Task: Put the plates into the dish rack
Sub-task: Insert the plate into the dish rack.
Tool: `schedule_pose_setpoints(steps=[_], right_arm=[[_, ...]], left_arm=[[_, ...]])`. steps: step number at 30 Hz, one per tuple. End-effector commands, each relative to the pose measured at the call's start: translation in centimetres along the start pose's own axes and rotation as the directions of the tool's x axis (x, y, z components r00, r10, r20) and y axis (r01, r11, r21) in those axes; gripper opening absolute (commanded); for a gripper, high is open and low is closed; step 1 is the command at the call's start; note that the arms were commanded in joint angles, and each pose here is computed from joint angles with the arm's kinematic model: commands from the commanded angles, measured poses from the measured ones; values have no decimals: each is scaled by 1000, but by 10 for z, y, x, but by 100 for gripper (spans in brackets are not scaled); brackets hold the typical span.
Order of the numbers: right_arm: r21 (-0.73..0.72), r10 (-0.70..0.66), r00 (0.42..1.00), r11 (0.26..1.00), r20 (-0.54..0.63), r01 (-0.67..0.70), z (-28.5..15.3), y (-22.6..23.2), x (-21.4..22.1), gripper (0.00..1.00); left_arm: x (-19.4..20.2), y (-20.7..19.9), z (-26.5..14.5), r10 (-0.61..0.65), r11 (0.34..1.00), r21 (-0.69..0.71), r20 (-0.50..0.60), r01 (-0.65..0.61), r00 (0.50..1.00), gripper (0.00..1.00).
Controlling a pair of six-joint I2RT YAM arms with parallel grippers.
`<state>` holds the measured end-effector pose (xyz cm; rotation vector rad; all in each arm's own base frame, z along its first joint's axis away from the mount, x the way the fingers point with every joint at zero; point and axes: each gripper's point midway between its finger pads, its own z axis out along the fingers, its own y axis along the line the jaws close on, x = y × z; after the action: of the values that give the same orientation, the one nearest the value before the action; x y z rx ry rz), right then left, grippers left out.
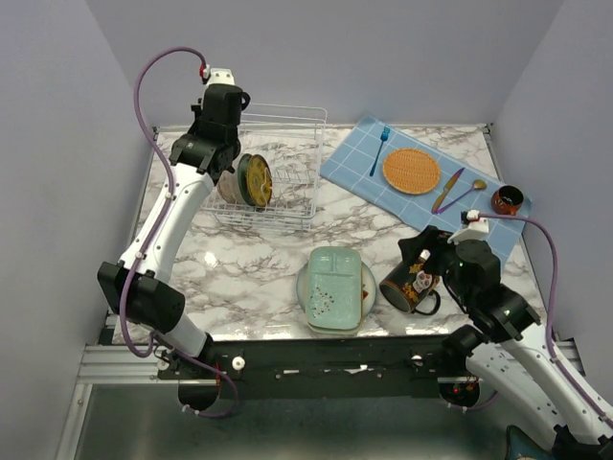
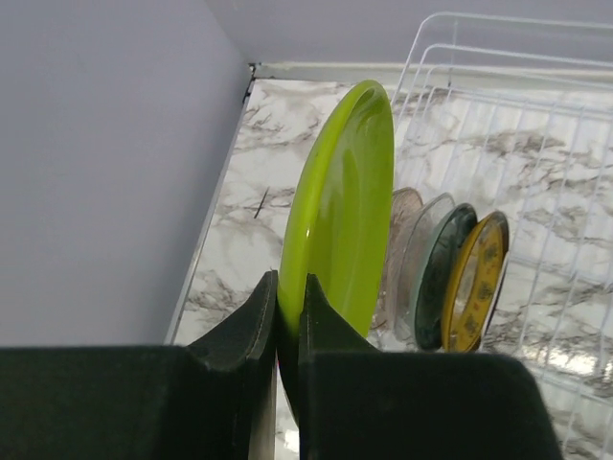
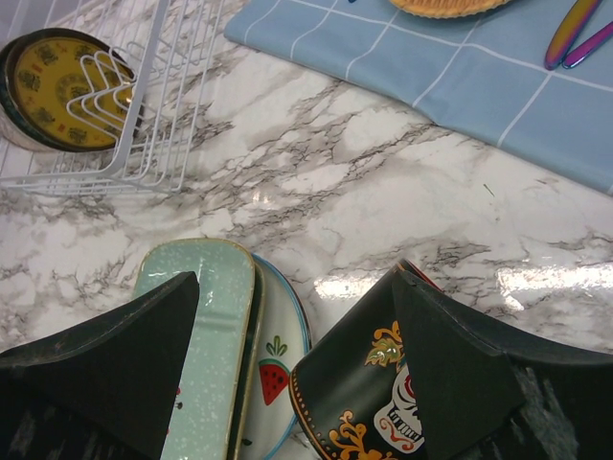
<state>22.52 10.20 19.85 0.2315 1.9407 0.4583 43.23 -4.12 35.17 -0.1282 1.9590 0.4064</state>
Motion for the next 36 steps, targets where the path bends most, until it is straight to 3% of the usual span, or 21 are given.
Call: schedule_pose_setpoints(steps=[1,9,21,36], right_arm=[[0,6,1000,1000,-2,-6,3,1,1,91],[-1,4,1000,1000,-4,-4,4,2,1,91],[2,-3,1000,1000,-1,3,3,0,1,91],[9,-5,1000,1000,-1,5,2,-3,4,91]], left_arm=[[14,28,9,48,995,-81,-13,-49,999,0],[44,46,30,80,992,-90,-43,-84,996,0],[52,36,47,51,998,-20,-42,-52,998,0],[62,35,83,127,992,-12,-45,-128,991,0]])
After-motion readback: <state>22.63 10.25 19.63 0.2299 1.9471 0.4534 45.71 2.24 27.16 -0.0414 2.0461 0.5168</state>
